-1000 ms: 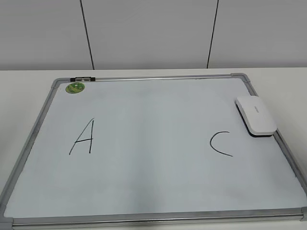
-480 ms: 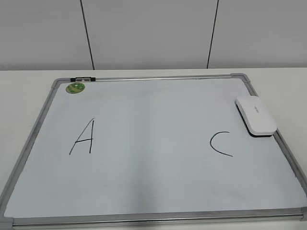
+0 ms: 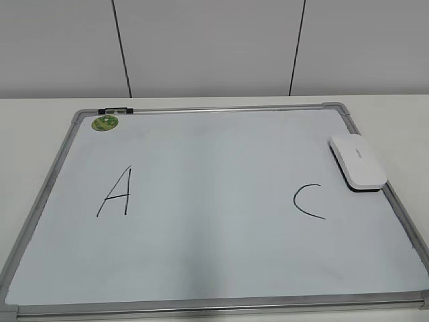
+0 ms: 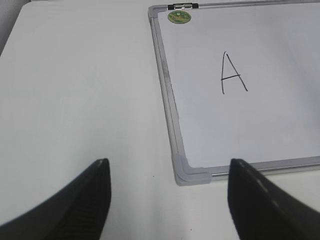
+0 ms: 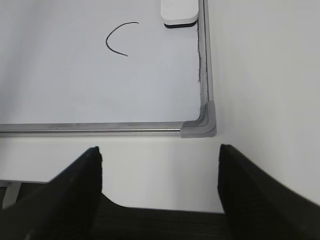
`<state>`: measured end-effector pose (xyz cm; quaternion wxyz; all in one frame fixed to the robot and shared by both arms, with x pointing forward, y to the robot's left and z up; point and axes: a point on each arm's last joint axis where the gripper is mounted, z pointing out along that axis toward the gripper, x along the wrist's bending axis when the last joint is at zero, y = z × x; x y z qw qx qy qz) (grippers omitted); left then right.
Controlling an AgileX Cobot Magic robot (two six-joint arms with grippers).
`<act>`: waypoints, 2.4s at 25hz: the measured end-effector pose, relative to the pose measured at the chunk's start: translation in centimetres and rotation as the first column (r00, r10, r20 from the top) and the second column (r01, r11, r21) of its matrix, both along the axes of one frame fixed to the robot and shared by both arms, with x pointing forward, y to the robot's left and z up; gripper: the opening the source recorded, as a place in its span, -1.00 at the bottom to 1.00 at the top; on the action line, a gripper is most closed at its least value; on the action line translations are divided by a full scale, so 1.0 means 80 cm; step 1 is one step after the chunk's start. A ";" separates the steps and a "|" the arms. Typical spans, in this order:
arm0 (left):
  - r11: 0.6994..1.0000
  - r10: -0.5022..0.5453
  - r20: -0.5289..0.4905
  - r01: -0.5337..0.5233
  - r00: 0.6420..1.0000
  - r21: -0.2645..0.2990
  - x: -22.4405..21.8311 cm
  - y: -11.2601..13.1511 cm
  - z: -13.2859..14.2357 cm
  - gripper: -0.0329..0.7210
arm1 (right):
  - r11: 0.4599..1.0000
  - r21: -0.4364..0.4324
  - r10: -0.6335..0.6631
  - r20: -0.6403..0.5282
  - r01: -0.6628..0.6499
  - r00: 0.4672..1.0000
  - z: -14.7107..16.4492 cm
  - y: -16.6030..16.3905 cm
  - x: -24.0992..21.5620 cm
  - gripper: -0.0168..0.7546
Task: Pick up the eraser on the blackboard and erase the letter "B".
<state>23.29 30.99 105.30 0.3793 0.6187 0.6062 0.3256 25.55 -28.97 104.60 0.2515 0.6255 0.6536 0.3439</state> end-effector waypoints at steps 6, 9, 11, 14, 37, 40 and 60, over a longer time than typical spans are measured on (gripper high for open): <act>1.000 -0.001 0.000 0.001 1.000 0.002 0.000 0.000 0.000 0.46 | 0.999 -0.036 0.027 -0.001 -0.027 1.000 -0.001 0.000 0.000 0.43; 1.000 -0.005 0.001 0.005 1.000 0.008 0.000 0.000 0.000 0.45 | 0.998 -0.045 0.035 0.000 -0.035 0.999 -0.001 0.000 0.000 0.43; 1.000 -0.006 0.001 0.006 1.000 0.010 0.000 0.000 0.000 0.45 | 0.998 -0.049 0.038 0.000 -0.038 0.999 -0.001 0.000 0.000 0.43; 1.000 -0.006 0.001 0.006 1.000 0.010 0.000 0.000 0.000 0.42 | 0.998 -0.053 0.042 0.001 -0.042 0.999 -0.001 0.000 0.000 0.43; 1.000 -0.007 0.001 0.007 1.000 0.013 0.000 0.000 0.000 0.34 | 0.996 -0.071 0.061 -0.013 -0.062 0.998 -0.003 0.000 -0.002 0.43; 1.000 0.007 0.001 -0.007 1.000 0.013 0.000 0.000 0.000 0.34 | 0.996 -0.071 0.054 0.007 -0.053 0.999 -0.003 0.000 -0.006 0.43; 0.998 0.069 0.006 -0.069 0.998 0.011 -0.002 -0.001 0.000 0.34 | 0.996 -0.070 -0.045 0.159 0.057 0.986 -0.003 -0.001 -0.033 0.43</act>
